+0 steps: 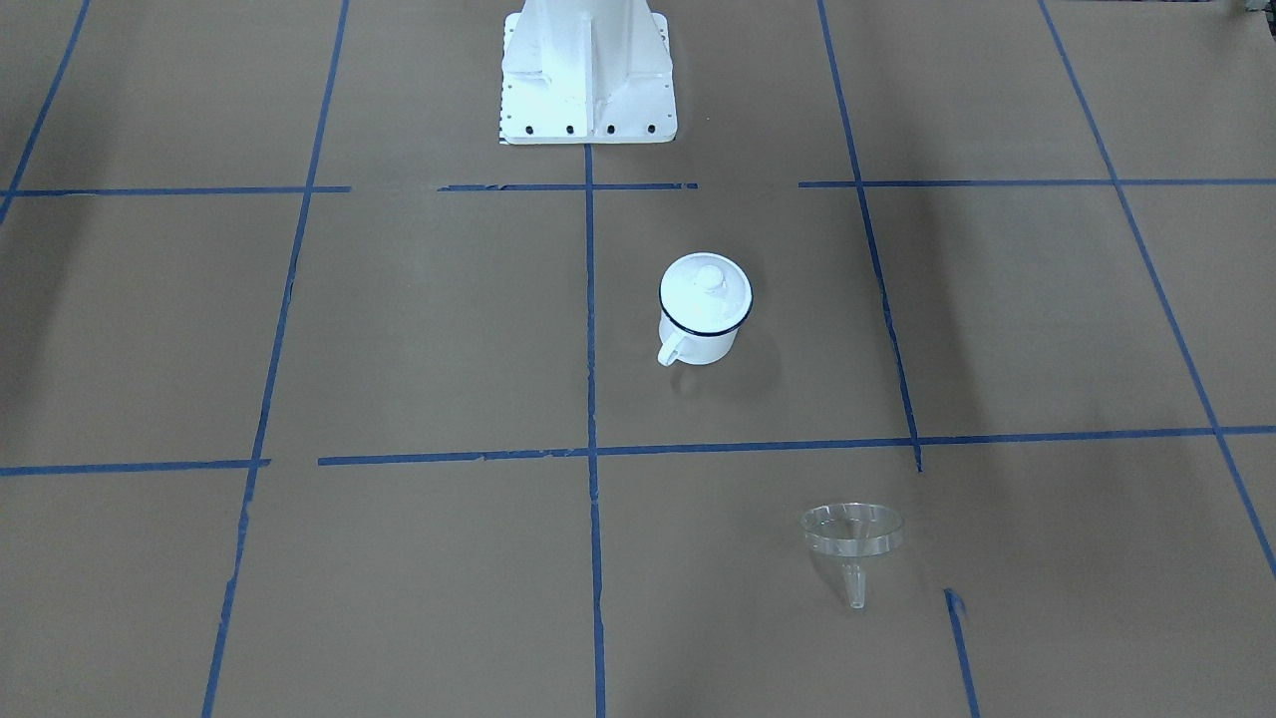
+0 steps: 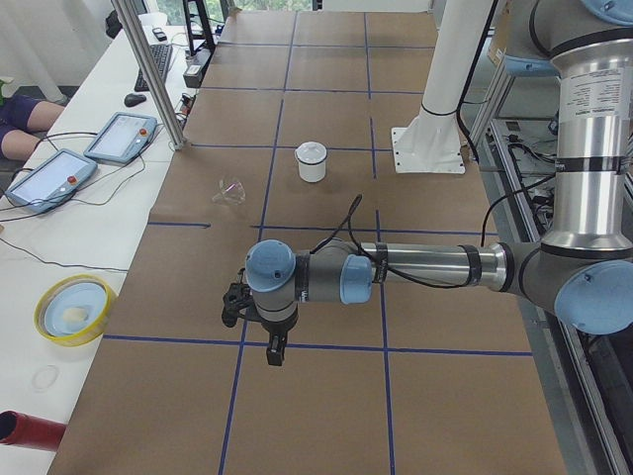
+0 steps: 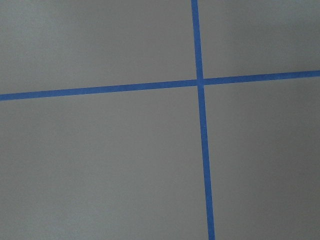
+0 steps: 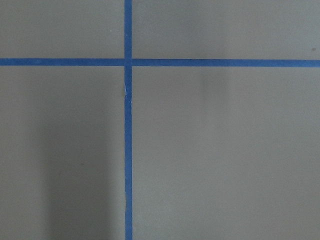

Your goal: Place funnel on cup

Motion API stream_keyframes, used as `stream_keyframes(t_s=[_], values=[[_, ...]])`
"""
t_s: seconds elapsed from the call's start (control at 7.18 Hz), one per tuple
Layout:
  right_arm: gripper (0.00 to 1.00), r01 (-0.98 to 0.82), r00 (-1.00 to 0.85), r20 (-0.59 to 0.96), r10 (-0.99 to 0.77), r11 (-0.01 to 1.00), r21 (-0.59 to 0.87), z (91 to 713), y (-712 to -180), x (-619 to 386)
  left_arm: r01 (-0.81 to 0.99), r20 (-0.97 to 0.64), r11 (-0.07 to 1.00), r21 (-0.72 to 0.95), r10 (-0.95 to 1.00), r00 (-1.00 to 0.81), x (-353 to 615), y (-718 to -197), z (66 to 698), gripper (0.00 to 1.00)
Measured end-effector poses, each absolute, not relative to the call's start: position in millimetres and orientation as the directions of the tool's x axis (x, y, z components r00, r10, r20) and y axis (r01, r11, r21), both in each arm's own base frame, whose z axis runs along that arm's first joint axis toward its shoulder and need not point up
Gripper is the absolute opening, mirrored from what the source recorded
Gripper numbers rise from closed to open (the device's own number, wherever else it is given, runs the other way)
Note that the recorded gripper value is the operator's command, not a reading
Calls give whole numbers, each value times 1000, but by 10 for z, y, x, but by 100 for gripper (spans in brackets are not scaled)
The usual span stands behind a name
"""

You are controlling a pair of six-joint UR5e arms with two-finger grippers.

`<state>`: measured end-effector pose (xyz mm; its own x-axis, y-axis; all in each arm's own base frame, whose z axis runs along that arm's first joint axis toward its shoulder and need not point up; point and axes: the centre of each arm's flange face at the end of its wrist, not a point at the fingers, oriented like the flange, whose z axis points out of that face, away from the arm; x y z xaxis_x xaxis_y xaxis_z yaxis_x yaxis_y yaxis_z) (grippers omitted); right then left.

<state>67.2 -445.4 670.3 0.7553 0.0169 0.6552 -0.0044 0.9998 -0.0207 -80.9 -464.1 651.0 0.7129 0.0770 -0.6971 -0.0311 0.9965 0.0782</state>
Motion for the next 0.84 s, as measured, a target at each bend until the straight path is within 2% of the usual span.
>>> stream_keyframes(t_s=[0.56,0.84], values=[[100,-4,755,655,16,1000,-20,6700,-4454,672,-31,-697,996,78,76,713,-810,-4647,6505,100],[100,-4,755,655,16,1000,-20,6700,-4454,672,-28,-688,993,113,99,719,-820,-4830,6288,100]])
